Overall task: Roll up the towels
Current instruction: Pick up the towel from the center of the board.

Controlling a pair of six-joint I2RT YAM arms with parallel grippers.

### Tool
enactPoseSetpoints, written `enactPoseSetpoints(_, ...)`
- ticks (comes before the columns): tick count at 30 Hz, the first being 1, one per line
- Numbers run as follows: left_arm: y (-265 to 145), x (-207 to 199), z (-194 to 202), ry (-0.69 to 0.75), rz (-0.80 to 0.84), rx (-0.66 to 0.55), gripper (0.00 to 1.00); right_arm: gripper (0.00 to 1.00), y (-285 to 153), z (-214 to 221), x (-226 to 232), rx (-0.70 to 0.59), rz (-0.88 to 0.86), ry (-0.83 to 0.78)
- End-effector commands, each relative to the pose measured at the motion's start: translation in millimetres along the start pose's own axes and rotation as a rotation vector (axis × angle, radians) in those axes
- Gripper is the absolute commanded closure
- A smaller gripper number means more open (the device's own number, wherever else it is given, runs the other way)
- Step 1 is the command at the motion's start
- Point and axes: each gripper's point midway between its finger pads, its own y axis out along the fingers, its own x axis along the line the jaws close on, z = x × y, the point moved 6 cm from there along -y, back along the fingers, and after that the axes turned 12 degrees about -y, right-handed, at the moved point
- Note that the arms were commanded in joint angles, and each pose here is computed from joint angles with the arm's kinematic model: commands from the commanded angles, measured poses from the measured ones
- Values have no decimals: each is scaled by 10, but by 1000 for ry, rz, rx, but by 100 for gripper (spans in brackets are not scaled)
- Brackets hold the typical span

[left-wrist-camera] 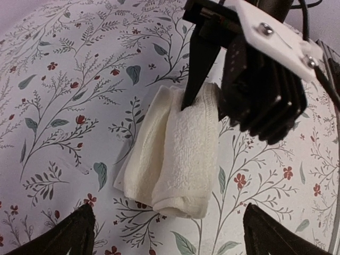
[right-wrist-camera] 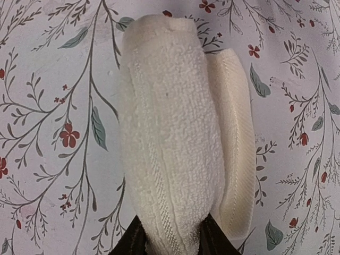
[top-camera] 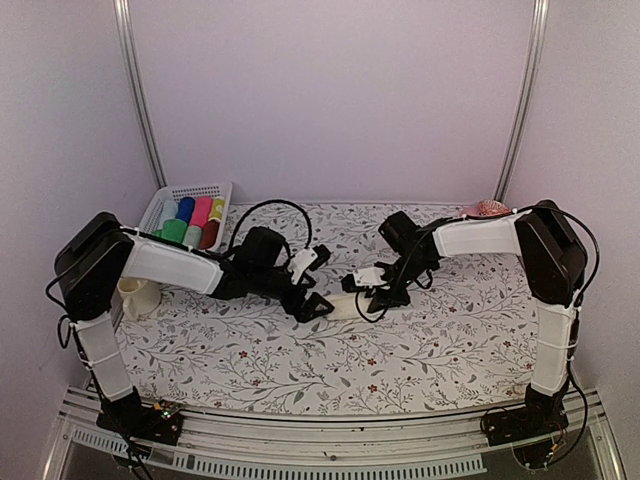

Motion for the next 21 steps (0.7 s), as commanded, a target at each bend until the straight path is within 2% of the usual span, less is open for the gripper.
enactPoseSetpoints(1,61,81,-69,-94,88,18,3,72,214,243,213,122,-105,-85)
enactPoseSetpoints(9,331,131,-86,-203,289,107,3,73,82,145,125,83,-27,-297)
enactPoseSetpoints(16,537,145,90,-250,378,208,3,73,28,86,7,82,-29,-343)
enactPoseSetpoints(21,570,105,156,-289,443,240,7,73,17,78,-61,95,-13,-350)
